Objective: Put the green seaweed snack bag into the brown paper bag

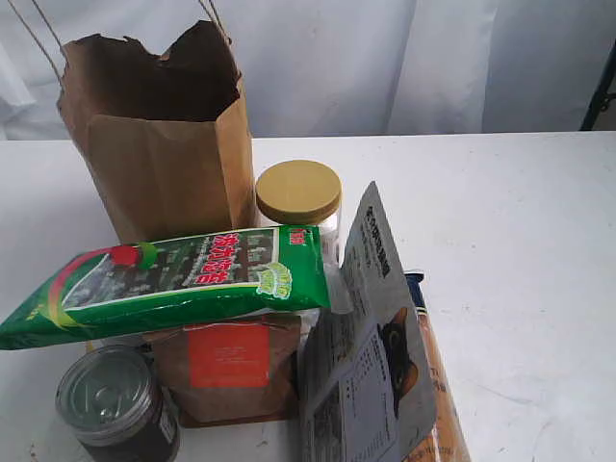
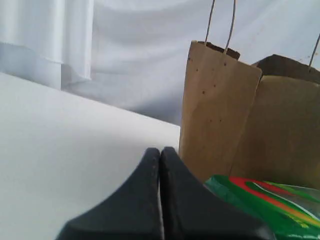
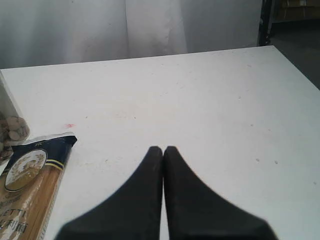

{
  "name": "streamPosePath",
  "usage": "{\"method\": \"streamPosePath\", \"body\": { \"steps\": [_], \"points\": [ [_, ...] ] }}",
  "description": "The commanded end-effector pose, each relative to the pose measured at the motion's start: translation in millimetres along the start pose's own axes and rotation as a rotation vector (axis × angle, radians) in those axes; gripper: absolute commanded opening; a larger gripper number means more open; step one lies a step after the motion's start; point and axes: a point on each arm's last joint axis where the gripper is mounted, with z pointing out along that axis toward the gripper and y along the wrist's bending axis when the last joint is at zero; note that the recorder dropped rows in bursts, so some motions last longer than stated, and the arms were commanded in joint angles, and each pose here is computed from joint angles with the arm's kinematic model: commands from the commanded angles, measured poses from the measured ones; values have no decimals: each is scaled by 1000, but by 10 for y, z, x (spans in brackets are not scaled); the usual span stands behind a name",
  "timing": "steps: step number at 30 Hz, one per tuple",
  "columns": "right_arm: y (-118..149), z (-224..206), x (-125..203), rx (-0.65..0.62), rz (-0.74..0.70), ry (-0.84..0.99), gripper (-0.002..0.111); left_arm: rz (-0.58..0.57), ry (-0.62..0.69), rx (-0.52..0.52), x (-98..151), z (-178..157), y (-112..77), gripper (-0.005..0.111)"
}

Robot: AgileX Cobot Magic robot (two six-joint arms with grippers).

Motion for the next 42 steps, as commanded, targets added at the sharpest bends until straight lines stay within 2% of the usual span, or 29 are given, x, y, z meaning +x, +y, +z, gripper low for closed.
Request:
{"method": "streamPosePath", "body": {
  "steps": [1,9,10,11,12,14,16,18,19,22,25,27,29,33,38,42],
  "points": [
    [-3,-1,4,4,0,-4,0,114,-132,-6,-106,-9,2,1],
    [-3,-1,4,4,0,-4,0,102,-308,4,-262,-43,-14,1],
    [-3,-1,4,4,0,-4,0,102,-308,4,-262,-43,-14,1],
    [-3,-1,4,4,0,-4,0,102,-253,1,-213,-29,-9,1],
    [-3,-1,4,4,0,-4,0,113,-234,5,-269,-45,-35,1],
    [-3,-1,4,4,0,-4,0,202,-240,10,-556,-142,-135,1],
    [-3,-1,4,4,0,-4,0,228,-237,11,-764,-184,-200,1],
    [-3,-1,4,4,0,-4,0,230,-168,8,-1053,-178,-292,1],
    [-3,-1,4,4,0,-4,0,256,-91,3,-1207,-143,-343,1],
    [-3,-1,4,4,0,-4,0,263,27,26,-1456,-37,-450,1],
    [-3,-1,4,4,0,-4,0,403,124,97,-1662,63,-576,1],
    [-3,-1,4,4,0,-4,0,420,111,140,-1732,70,-633,1],
    [-3,-1,4,4,0,-4,0,354,76,201,-1801,35,-711,1],
    [-3,-1,4,4,0,-4,0,293,121,261,-1758,18,-761,1],
    [-3,-1,4,4,0,-4,0,559,275,391,-1593,109,-801,1],
    [-3,-1,4,4,0,-4,0,682,392,443,-1479,207,-797,1]
  ]
}}
